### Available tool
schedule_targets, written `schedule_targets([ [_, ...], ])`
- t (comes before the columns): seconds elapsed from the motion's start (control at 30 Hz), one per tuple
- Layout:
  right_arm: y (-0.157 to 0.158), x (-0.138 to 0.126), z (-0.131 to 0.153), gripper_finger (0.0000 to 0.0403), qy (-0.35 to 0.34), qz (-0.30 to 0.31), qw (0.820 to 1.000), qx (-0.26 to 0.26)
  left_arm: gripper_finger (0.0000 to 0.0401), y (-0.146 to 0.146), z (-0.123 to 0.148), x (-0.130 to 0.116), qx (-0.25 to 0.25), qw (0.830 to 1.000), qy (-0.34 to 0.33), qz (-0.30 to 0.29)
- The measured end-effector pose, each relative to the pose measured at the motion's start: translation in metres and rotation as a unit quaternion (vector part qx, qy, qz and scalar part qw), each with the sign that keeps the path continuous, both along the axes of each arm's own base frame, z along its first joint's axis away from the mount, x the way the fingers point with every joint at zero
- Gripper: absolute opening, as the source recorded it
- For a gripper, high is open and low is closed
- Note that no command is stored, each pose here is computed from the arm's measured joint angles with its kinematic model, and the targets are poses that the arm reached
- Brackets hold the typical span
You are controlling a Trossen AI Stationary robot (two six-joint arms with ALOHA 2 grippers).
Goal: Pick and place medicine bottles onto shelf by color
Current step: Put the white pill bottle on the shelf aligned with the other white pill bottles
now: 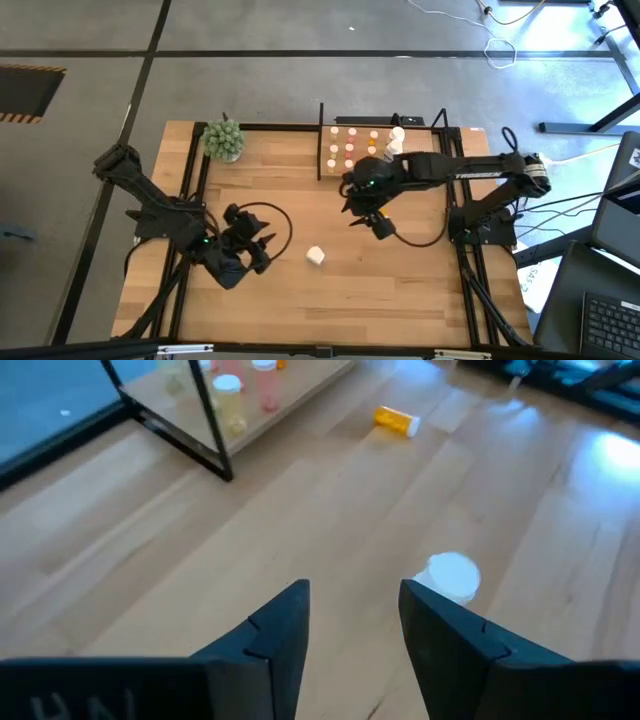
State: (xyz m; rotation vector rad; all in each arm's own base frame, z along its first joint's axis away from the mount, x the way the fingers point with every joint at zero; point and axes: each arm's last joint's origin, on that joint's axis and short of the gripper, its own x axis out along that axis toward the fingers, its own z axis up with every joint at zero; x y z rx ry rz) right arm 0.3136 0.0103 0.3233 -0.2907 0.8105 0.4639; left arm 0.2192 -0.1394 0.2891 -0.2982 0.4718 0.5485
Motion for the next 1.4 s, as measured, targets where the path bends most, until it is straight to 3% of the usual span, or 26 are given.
schedule_targets([
  [0.13,0.004,0.014,-0.001,0.0192,0.005,-0.013,1.0,-0.004,0.015,0.003,0.008,-0.015,0.008,1.0,0.007,-0.012],
  [0.5,0.032,0.047,-0.036,0.0192,-0.002,0.107,0.993,-0.051,0.015,0.004,0.017,-0.028,0.016,1.0,-0.006,-0.021],
  [1.03,0.05,0.063,-0.044,0.0212,-0.036,0.105,0.994,-0.027,0.015,0.004,0.017,-0.027,0.014,1.0,-0.008,-0.019],
  [1.4,0.052,0.086,-0.087,0.0226,-0.001,0.122,0.992,-0.015,0.015,0.004,0.017,-0.027,0.013,1.0,-0.01,-0.019],
])
